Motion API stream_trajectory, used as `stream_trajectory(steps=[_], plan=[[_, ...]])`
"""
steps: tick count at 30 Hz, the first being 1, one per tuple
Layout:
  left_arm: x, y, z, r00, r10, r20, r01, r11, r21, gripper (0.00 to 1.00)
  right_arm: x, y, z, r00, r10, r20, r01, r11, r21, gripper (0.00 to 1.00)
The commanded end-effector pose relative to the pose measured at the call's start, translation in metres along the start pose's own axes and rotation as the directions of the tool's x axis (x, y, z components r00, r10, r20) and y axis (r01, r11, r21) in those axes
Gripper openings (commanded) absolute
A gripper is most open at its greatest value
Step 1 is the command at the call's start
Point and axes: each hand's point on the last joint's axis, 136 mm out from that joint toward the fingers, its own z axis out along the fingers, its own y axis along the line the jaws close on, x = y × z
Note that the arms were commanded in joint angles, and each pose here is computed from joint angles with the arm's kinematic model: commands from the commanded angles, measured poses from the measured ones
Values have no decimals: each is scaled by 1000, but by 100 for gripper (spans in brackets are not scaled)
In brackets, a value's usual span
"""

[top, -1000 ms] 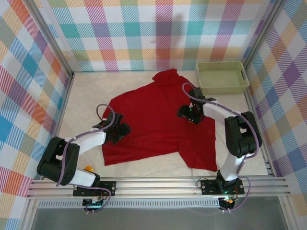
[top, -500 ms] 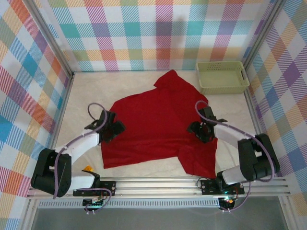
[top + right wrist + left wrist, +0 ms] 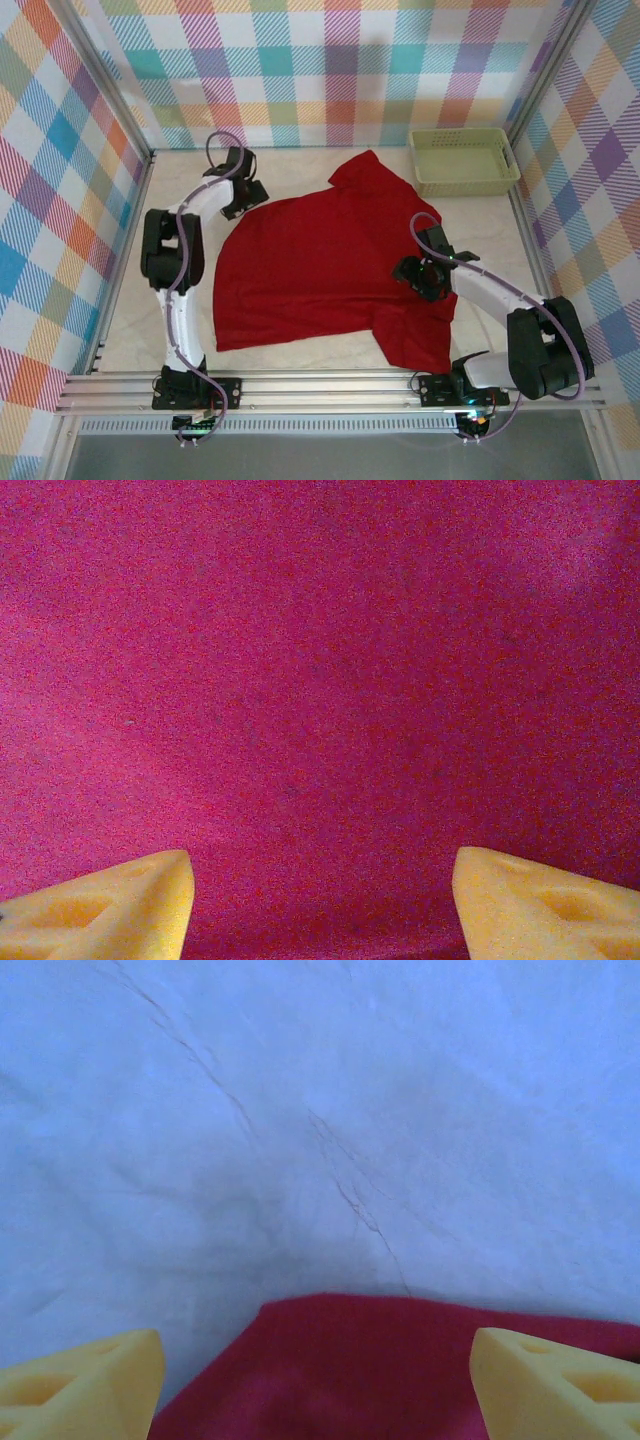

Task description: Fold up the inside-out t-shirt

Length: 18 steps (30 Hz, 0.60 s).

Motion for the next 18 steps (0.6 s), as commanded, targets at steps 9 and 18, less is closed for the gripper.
stream_trajectory(steps=[9, 18], plan=[[38, -31, 31, 979, 135, -155, -127, 990, 61, 40, -13, 16, -10, 998, -56, 34, 57, 998, -21, 70], [19, -48, -53, 969, 218, 118, -217, 976, -15, 0, -22, 24, -17, 995, -85, 55, 86, 996, -22, 70]])
